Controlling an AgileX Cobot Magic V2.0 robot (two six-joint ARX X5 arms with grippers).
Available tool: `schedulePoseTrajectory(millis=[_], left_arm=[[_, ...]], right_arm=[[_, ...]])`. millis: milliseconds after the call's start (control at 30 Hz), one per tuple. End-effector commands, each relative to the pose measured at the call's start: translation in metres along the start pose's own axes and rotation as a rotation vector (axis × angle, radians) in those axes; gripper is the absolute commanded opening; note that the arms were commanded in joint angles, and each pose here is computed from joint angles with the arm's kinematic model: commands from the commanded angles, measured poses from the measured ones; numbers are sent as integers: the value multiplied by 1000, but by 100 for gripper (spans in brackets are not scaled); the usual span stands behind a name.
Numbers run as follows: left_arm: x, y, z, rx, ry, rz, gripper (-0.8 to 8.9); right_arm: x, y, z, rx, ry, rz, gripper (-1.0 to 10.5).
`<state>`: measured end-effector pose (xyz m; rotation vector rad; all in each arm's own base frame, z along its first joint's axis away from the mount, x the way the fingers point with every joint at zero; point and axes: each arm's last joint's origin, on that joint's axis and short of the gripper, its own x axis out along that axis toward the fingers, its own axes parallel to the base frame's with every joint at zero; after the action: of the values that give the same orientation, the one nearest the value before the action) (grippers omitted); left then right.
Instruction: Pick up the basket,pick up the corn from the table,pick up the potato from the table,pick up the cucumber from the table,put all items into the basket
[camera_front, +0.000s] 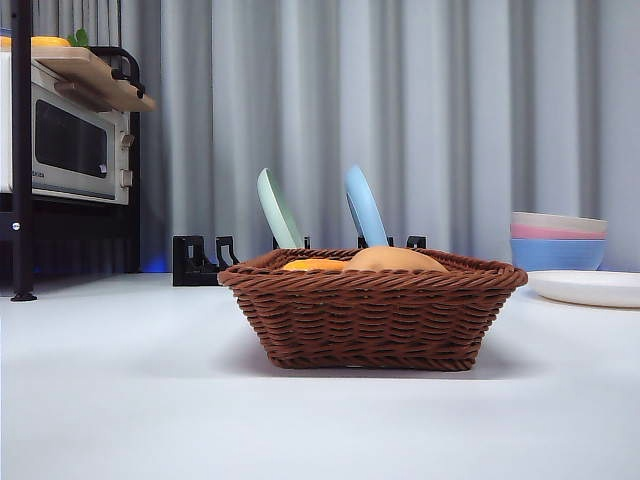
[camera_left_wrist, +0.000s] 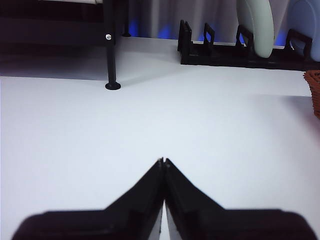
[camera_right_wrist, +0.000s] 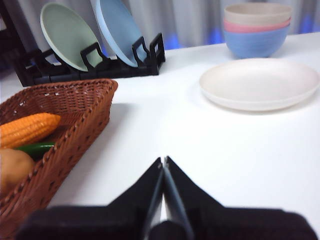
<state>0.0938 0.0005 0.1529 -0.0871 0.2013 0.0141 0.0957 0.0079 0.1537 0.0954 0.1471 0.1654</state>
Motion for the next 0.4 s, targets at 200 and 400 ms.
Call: schedulePoseTrajectory(millis=[200,400], left_arm=[[2,1,-5,4,9,2,-4],[2,1,-5,4,9,2,-3]], right_arm=[[1,-1,-4,92,25,-9,1],[2,-1,-5,92,30,-11,1]])
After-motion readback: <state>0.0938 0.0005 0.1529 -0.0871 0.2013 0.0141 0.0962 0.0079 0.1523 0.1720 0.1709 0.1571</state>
